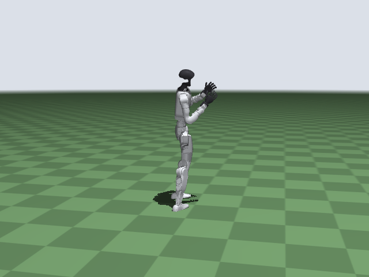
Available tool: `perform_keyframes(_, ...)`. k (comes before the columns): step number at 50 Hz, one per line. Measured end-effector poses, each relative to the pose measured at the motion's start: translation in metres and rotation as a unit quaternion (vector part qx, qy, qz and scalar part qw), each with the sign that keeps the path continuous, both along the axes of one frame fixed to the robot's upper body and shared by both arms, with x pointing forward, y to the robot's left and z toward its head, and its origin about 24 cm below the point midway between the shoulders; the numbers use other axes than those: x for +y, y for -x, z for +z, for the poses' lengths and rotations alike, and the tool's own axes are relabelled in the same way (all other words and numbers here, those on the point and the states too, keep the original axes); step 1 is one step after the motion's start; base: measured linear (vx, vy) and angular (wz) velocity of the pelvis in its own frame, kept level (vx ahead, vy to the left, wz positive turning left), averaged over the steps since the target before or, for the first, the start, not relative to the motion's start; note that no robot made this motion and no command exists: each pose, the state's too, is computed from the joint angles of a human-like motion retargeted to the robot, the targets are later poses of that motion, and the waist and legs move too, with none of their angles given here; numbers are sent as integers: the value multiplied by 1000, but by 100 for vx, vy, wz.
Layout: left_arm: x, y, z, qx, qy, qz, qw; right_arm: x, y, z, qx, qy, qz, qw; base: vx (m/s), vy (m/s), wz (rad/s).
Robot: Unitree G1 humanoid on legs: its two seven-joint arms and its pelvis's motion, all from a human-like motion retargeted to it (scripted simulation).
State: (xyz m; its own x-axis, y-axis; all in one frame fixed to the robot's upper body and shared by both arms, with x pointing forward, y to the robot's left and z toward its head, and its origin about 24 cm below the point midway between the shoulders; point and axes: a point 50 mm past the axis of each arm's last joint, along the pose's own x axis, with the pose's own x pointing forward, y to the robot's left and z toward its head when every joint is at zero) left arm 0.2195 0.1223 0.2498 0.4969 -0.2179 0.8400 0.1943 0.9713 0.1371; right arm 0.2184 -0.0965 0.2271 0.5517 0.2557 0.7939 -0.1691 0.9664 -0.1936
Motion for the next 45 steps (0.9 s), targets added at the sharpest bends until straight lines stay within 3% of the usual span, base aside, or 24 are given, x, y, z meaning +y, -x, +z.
perform_keyframes(6,-46,30,32,-74,100,-173,977,-33,30,34,-152,-39,-109,982,-4,12,-59)
perform_keyframes(10,-61,46,41,-50,171,-365,914,-39,-1,52,-188,45,-182,964,-15,8,-130)
perform_keyframes(14,-87,49,36,9,168,-490,855,-42,-72,50,-91,123,-241,959,-18,6,-144)
perform_keyframes(19,-154,21,55,94,134,-583,796,-59,-175,-3,200,179,-289,919,-17,4,-126)
perform_keyframes(22,-226,-4,64,180,83,-516,834,-83,-196,-72,407,146,-328,840,-9,4,-82)
perform_keyframes(25,-276,-34,55,162,-101,-242,951,-84,-179,-123,457,102,-323,822,-5,4,-41)
perform_keyframes(27,-290,-47,45,48,-269,-43,961,-79,-160,-138,442,45,-281,850,-3,3,-7)
perform_keyframes(30,-269,-62,31,-86,-359,61,927,-60,-114,-148,402,7,-188,896,-1,3,28)
perform_keyframes(36,-103,-78,-11,-30,-208,63,976,-41,-46,-81,146,123,-154,970,-4,1,-34)
perform_keyframes(39,-51,-66,-46,56,-160,58,984,-57,-26,-28,-7,160,-196,967,-7,-1,-71)
perform_keyframes(42,-46,-36,-47,63,-67,7,996,-80,-23,9,-101,124,-301,940,-9,-3,-62)
perform_keyframes(45,-74,-1,-13,-1,27,-85,996,-96,-48,19,-78,5,-367,927,-7,-9,-56)
